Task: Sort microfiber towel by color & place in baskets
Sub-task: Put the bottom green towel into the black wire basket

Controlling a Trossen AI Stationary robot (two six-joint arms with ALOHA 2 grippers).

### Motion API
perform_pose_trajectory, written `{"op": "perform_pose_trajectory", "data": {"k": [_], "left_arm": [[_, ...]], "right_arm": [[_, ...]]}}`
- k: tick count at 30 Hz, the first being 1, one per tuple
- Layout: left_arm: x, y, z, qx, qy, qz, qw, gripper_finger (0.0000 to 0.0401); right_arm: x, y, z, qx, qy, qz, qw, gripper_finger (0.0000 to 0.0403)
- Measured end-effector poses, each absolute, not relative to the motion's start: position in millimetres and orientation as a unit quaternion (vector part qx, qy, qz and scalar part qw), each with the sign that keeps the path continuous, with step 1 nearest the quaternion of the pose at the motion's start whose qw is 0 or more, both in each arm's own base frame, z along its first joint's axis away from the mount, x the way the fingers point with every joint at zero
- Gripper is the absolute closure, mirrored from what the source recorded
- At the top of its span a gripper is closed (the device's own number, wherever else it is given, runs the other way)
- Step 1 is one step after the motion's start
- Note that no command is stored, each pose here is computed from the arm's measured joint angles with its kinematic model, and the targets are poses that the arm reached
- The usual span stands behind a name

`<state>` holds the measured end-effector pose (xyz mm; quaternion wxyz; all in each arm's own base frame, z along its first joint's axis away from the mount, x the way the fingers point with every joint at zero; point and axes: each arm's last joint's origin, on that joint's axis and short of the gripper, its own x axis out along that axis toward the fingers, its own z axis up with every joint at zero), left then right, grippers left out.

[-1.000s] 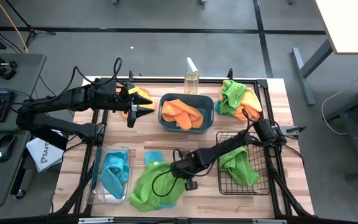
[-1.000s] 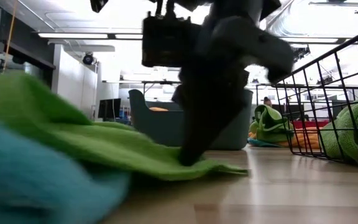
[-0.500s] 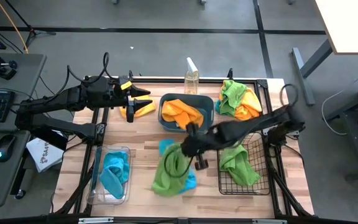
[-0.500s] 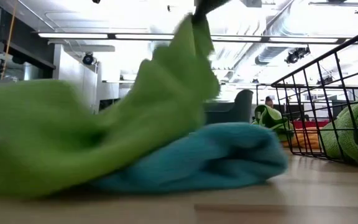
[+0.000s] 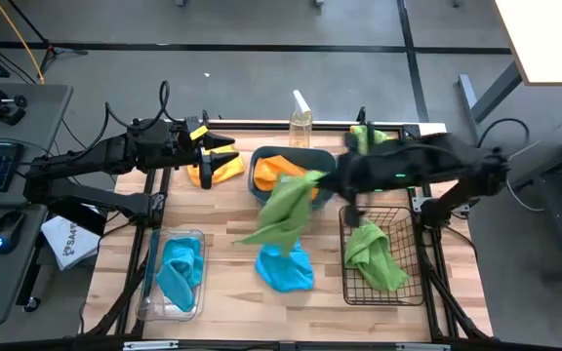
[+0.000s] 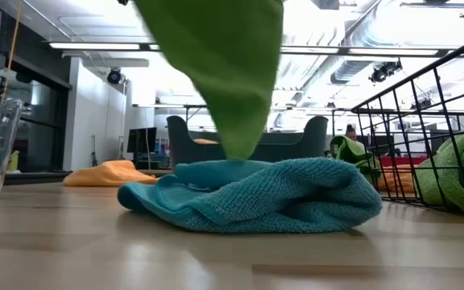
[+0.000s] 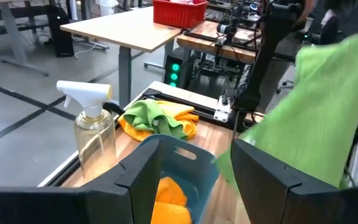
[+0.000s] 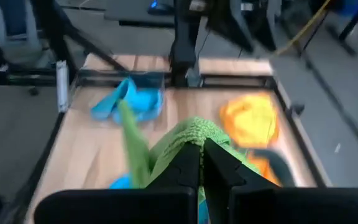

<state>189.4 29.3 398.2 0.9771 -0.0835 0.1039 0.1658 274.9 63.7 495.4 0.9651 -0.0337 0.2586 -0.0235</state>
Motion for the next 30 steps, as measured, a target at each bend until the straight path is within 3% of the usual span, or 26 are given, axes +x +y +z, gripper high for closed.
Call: {"op": "perform_pose_trajectory", "data": {"k": [6, 16, 22, 30], "left_arm": [[189.3, 31.0, 399.2, -0.054, 0.101, 0.19, 0.975, 0.022], [191.0, 32.2, 412.4, -0.038, 0.035, 0.203, 0.978, 0.022], [191.2, 32.2, 413.7, -0.048, 0.026, 0.203, 0.978, 0.022], [191.3, 32.3, 414.8, -0.06, 0.018, 0.203, 0.977, 0.022]], "right_arm": [[197.2, 62.7, 514.4, 0.053, 0.322, -0.061, 0.943, 0.0403], [95.8, 38.2, 551.8, 0.206, 0.214, -0.066, 0.952, 0.0403], [78.7, 30.1, 552.1, 0.237, 0.219, -0.047, 0.945, 0.0403], [96.9, 46.2, 537.8, 0.272, 0.298, 0.005, 0.915, 0.0403]]}}
